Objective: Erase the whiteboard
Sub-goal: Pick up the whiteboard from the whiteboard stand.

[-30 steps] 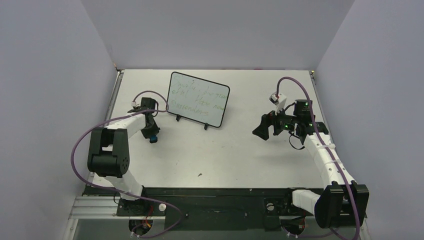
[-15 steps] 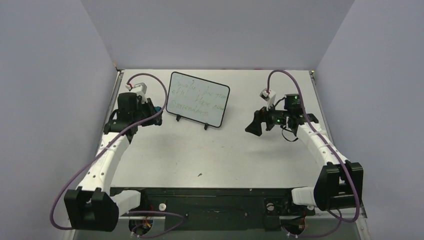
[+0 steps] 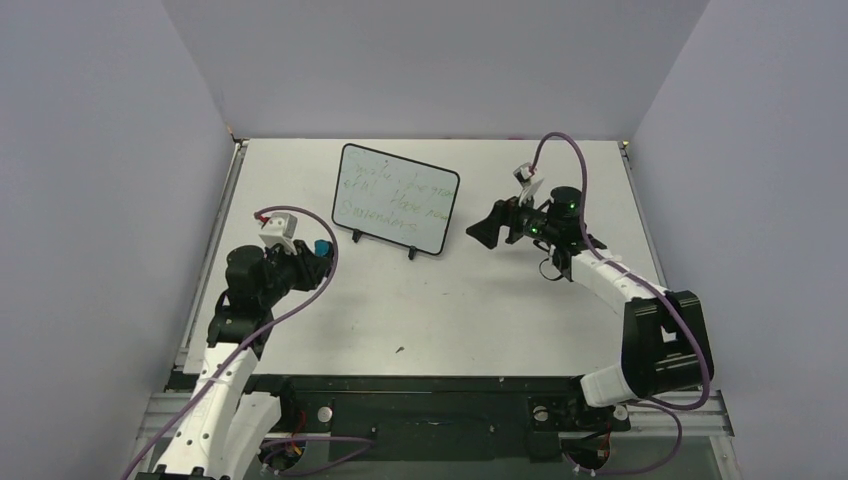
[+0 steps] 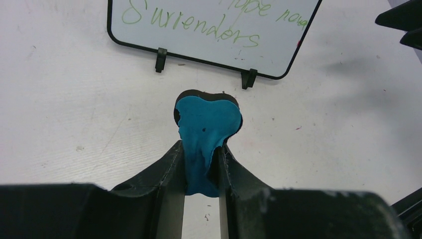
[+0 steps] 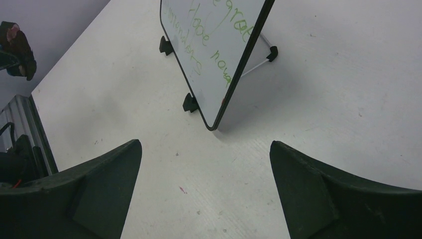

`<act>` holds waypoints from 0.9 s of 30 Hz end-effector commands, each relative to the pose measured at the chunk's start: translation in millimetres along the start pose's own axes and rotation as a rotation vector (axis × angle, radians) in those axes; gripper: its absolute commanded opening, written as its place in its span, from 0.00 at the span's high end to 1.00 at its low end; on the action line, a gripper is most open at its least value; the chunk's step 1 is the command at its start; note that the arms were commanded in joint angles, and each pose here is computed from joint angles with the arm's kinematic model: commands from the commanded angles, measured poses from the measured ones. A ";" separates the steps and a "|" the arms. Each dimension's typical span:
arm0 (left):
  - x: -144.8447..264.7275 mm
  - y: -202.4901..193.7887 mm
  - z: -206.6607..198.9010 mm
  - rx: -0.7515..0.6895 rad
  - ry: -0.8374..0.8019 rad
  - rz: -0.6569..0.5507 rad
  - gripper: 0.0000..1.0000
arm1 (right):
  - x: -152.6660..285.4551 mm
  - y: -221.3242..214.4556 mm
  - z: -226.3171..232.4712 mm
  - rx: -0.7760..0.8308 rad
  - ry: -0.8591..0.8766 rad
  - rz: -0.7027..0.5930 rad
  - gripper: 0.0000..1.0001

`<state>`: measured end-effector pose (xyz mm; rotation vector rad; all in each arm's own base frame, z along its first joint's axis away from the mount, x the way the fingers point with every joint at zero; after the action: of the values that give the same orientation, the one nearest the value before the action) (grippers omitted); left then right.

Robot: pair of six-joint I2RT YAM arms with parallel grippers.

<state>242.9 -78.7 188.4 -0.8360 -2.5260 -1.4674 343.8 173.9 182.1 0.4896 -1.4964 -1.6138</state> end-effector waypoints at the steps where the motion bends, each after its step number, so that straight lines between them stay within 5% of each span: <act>1: -0.6 35.3 -17.7 -0.071 -0.067 -0.127 1.00 | -9.4 25.5 -6.8 0.038 -0.027 -0.135 0.04; 17: -3.9 35.0 -15.4 -0.062 -0.063 -0.125 1.00 | -81.9 35.9 -21.2 -0.194 0.095 -0.231 0.25; 27: -6.5 34.1 -11.0 -0.061 -0.048 -0.116 1.00 | -122.3 0.6 -13.2 -0.282 0.144 -0.182 0.37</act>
<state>255.0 -79.2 197.0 -0.8046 -2.5689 -1.5140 419.2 250.6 132.3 0.4584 -1.1207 -1.8414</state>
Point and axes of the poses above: each gripper's point midway between its finger pads, its own x axis back along the fingers, its own z axis along the line the jaws close on, y = z × x, the point moved 3 cm from there along x, back along the fingers, and after that the axes turned 12 degrees about x, right-handed, at the moved point
